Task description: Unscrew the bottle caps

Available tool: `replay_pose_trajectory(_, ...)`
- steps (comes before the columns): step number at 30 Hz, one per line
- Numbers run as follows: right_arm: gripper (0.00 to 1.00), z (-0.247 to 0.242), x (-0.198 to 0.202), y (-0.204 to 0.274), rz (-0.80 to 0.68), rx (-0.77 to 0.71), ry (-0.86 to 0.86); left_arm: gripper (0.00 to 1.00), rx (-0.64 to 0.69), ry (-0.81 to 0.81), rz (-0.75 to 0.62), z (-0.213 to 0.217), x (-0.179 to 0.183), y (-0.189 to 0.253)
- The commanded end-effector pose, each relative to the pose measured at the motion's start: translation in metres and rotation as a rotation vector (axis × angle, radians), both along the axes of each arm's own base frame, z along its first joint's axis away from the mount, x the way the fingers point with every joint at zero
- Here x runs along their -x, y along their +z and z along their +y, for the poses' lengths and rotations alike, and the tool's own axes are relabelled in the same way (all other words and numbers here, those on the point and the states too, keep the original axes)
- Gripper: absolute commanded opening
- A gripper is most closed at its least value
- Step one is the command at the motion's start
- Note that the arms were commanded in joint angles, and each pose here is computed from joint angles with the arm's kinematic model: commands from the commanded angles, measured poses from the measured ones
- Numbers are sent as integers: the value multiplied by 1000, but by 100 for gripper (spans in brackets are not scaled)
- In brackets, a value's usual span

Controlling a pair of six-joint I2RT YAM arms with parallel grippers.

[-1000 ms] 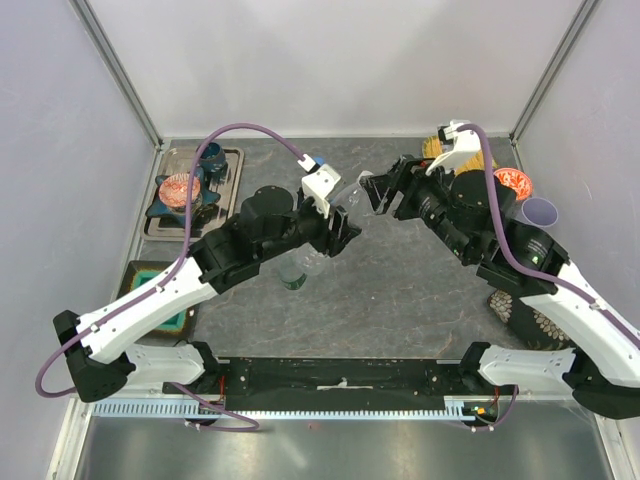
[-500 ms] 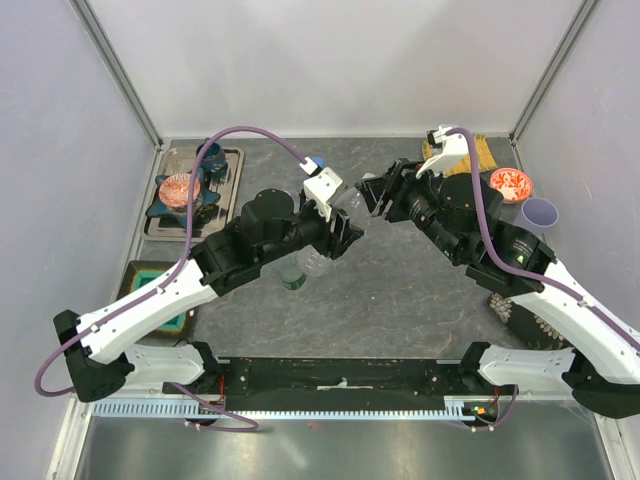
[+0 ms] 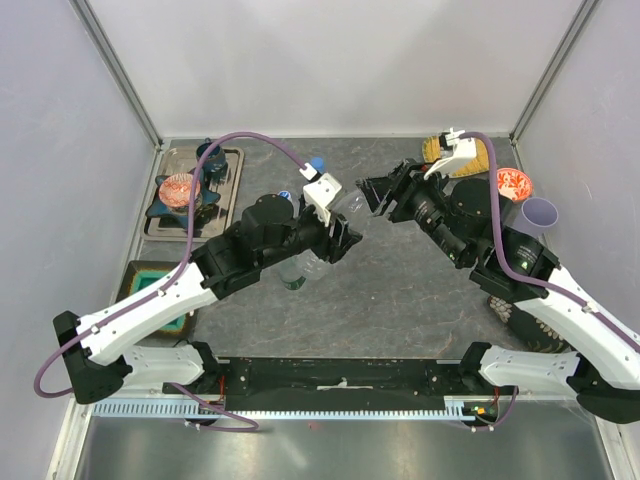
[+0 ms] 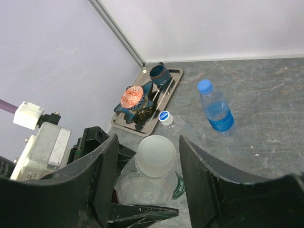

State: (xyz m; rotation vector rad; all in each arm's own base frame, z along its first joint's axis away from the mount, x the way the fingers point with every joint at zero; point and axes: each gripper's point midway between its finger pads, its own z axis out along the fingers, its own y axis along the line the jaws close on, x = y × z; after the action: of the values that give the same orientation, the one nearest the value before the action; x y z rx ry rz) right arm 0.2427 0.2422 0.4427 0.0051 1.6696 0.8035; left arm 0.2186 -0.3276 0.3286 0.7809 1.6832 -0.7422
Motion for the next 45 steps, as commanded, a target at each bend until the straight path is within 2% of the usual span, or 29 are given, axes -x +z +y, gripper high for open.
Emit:
replay_pose_trajectory(1,60,4,2,9,-19,-45,27,49,61,-7,-79,1,1,25)
replay_pose_trajectory(13,56,9,-1,0,0,-35,31,49,75,-7,-86,3,2,28)
replay_pose_trajectory(22,46,7,0,1,-16,-62,31,49,67,-9,-77,3,3,21)
replay_pose_trajectory(25,35,8,1,2,-16,-70,37,50,64,-11,-73,2,3,18)
replay_pose_trajectory(29,0,14,2,0,-18,-57,63,49,64,-18,-69,2,4,16)
replay_pose_trajectory(30,0,20,6,-2,-19,-46,108,49,67,-27,-71,1,6,17)
replay_pose_trajectory(32,0,27,10,-5,-37,-14,157,49,75,-77,-77,-1,14,20)
replay_pose_trajectory(35,0,37,22,-4,-88,35,262,48,96,-257,-85,-11,43,30)
replay_pose_trajectory(36,0,45,35,-2,-106,46,351,48,100,-407,-59,-16,70,29)
replay_pose_trajectory(38,0,51,48,3,-165,79,451,47,122,-546,-52,-18,94,42)
replay_pose_trajectory(39,0,55,59,5,-188,88,518,46,122,-685,-10,-18,118,41)
replay_pose_trajectory(43,0,55,114,17,-333,77,782,45,178,-939,58,-7,158,61)
replay_pose_trajectory(45,0,51,128,23,-379,67,836,44,199,-1053,69,2,176,70)
